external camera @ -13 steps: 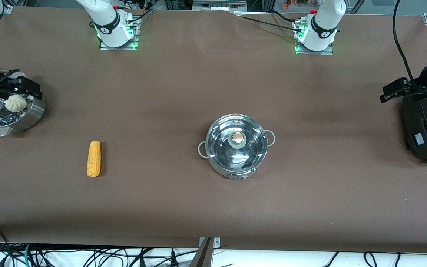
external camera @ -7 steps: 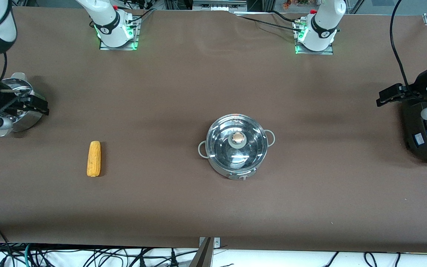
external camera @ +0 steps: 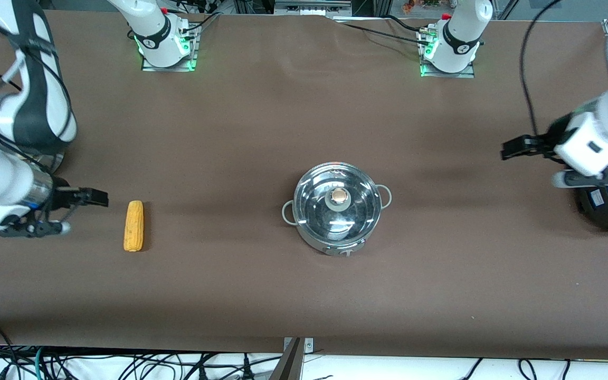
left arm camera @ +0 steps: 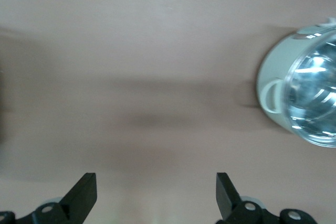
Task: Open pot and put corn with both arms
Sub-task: 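Reach the right gripper to the corn while the left gripper reaches the lid knob, then grasp the corn with the right gripper while the left gripper grasps the knob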
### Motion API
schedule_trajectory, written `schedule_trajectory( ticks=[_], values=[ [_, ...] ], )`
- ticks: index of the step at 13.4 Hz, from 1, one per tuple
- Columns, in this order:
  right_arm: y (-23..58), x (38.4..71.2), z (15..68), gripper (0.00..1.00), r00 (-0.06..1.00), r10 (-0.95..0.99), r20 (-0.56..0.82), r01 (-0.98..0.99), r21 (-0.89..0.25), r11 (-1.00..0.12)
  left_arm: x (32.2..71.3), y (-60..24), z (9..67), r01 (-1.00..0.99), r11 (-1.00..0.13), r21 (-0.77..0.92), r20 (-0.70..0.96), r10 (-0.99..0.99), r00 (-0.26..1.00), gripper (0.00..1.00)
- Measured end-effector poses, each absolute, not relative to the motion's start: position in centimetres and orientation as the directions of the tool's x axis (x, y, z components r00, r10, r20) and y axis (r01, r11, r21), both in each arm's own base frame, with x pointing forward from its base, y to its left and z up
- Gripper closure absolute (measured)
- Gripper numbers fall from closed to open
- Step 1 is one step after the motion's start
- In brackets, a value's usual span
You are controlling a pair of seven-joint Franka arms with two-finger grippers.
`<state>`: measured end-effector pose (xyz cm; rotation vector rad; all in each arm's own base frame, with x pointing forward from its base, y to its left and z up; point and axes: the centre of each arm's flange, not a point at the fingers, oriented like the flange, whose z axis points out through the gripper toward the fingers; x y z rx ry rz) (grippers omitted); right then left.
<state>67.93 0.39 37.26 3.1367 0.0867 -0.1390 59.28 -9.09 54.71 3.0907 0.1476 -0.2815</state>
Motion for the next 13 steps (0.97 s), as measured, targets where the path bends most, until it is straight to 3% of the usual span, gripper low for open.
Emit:
schedule_trajectory(
  ticks=[4,9,13],
  values=[
    [0.8,69.5,30.2,0.0,0.996,0.06,-0.073,0.06,-0.007,-0.998,58.4,-21.4,51.6,0.1,-0.993,0.059,-0.231,0.084,0.969,0.0],
    [1.7,70.1,22.1,0.0,0.997,0.072,-0.017,0.071,-0.01,-0.997,61.6,-30.7,46.5,0.223,-0.97,0.099,-0.217,0.197,0.956,0.0],
    [1.7,69.3,19.1,0.0,0.997,0.071,0.005,0.071,-0.01,-0.997,62.1,-36.5,40.8,0.277,-0.952,0.128,-0.181,0.252,0.951,0.0]
  ],
)
